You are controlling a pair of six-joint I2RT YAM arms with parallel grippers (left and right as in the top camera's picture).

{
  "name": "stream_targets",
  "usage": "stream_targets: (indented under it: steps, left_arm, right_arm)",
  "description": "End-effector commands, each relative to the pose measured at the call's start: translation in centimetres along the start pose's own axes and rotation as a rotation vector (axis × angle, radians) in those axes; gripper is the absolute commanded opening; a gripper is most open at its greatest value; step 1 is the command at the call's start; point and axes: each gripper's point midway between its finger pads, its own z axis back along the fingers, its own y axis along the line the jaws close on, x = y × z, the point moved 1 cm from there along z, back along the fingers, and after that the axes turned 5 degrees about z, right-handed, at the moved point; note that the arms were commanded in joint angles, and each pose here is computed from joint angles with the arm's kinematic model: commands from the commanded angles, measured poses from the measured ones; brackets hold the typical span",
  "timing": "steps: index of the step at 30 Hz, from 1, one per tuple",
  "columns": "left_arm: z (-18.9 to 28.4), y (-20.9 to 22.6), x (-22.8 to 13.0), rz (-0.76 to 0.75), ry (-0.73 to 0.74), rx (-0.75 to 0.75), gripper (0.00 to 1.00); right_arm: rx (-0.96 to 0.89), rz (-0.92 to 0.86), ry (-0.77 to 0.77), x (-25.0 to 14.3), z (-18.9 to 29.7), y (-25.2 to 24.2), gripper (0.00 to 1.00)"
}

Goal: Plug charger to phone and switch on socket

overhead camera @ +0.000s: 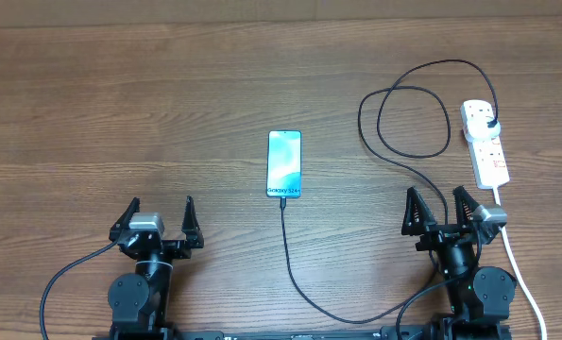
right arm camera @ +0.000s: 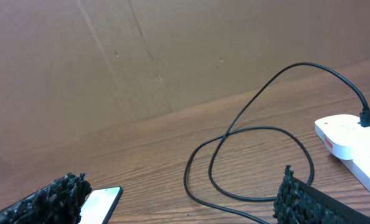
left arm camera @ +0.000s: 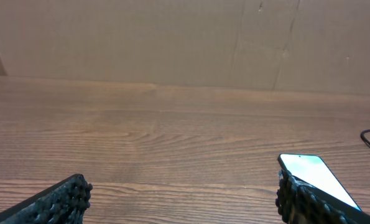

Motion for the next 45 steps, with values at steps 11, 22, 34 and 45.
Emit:
stream_targets:
  steps: [11, 22, 34, 45]
  left_arm:
    - [0.03, 0.22, 0.06, -0.022, -0.008, 0.009, 1.0]
    - [0.03, 0.22, 0.06, -0.022, -0.008, 0.009, 0.99]
    - [0.03, 0.22, 0.06, -0.022, -0.008, 0.009, 1.0]
    - [0.03, 0.22, 0.06, -0.022, -0.008, 0.009, 0.99]
  right_arm:
    - [-0.011, 0.002, -0.008, -0.12, 0.01, -0.25, 1.0]
    - [-0.011, 0.002, -0.008, -0.12, 0.01, -0.25, 1.0]
    - [-0.036, 0.047, -0.007, -0.16, 0.02, -0.65, 1.0]
    - [-0.011, 0.237, -0.003, -0.23, -0.02, -0.1, 1.0]
